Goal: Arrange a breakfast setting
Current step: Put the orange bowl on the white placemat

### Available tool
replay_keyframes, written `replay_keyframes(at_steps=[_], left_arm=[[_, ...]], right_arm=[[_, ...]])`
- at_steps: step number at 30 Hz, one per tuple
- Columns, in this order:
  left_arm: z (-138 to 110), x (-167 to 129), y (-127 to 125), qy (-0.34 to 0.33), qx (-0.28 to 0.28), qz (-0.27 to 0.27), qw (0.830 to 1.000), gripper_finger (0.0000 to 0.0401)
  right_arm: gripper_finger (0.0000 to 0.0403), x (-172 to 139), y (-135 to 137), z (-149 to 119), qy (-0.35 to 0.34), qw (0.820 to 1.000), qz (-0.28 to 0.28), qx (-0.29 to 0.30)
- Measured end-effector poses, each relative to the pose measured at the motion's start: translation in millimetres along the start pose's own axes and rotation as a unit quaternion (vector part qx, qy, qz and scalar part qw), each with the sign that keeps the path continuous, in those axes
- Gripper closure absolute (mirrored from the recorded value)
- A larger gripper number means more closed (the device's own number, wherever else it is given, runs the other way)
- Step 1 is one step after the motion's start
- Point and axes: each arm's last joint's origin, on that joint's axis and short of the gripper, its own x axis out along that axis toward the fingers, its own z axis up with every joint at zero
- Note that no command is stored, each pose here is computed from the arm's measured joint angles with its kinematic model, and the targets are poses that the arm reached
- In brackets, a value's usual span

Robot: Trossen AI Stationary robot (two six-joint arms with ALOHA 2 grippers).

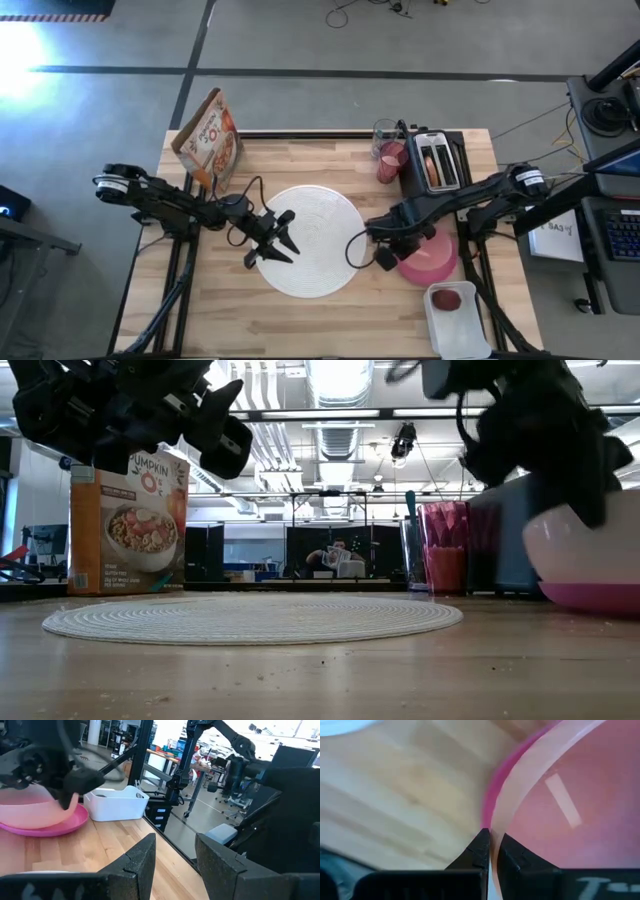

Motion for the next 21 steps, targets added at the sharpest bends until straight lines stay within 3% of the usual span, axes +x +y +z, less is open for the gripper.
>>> replay_keyframes(at_steps=[9,14,21], left_arm=[[2.7,0.0,0.6,-0.017,0.007,0.019,1.000,0.0278],[6.5,-0.2,-0.4,-0.035,0.018,0.016,0.999,0.0278],[12.0,-1.6,-3.0,-0.050,0.038,0.012,0.998,0.0278]], right_arm=[[0.0394,-43.5,28.1,-1.2,-0.091,0.990,0.047,-0.097],[0.0394,-58.0,38.2,-0.2,-0.169,0.971,0.046,-0.161],[0.0394,-52.9,46.5,7.7,-0.233,0.935,0.055,-0.261]])
